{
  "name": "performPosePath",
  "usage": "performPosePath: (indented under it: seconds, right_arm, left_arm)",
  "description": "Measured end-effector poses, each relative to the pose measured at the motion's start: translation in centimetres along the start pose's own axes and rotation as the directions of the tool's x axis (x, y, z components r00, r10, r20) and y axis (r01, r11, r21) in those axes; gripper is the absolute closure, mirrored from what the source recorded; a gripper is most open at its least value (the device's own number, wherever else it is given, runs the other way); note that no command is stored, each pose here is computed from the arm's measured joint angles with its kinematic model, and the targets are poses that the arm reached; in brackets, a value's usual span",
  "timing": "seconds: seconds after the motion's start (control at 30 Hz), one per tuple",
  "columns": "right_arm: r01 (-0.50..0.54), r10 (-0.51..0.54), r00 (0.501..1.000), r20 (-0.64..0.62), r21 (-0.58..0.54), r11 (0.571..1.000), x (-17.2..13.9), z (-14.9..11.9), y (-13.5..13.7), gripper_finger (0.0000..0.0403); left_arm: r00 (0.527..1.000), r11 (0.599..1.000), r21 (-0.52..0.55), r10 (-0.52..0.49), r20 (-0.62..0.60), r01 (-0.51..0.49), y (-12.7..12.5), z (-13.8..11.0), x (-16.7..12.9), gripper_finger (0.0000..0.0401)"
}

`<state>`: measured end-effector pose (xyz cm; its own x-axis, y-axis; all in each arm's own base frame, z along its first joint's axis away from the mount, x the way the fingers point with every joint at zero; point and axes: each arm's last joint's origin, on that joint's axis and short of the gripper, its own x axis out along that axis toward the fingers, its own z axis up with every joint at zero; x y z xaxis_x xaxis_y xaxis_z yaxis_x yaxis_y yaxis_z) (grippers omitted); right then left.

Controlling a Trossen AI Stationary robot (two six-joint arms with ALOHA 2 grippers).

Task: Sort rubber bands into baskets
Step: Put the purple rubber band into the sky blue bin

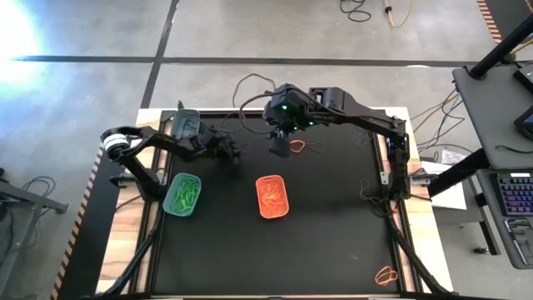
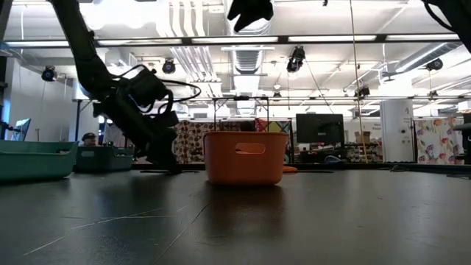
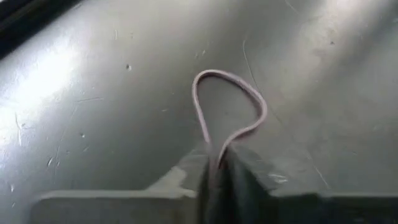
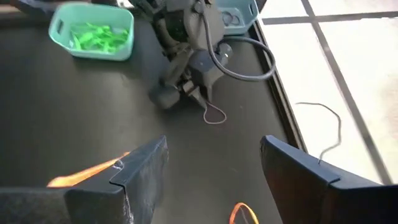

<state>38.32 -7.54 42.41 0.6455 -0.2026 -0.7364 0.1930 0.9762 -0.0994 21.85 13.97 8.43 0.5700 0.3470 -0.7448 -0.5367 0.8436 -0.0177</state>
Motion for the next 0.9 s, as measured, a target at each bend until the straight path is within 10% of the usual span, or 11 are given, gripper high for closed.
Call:
performPosePath:
  seconds: [0.47,0.9]
  right_arm:
    - [0.110,-0.110,0.994,-0.029,0.015,0.994,-4.8,-1.4,-2.1,0.0161]
    - [0.163,-0.163,0.984,0.074,0.004,0.987,-10.1,-2.3,-4.1,0.0166]
  left_arm:
    - [0.999,0.986,-0.159,0.048,-0.020,-0.050,1.0,1.3,-1.9,0.0401]
    - [0.864,0.856,-0.249,0.354,-0.358,-0.454,9.0,8.8,-9.5,0.0401]
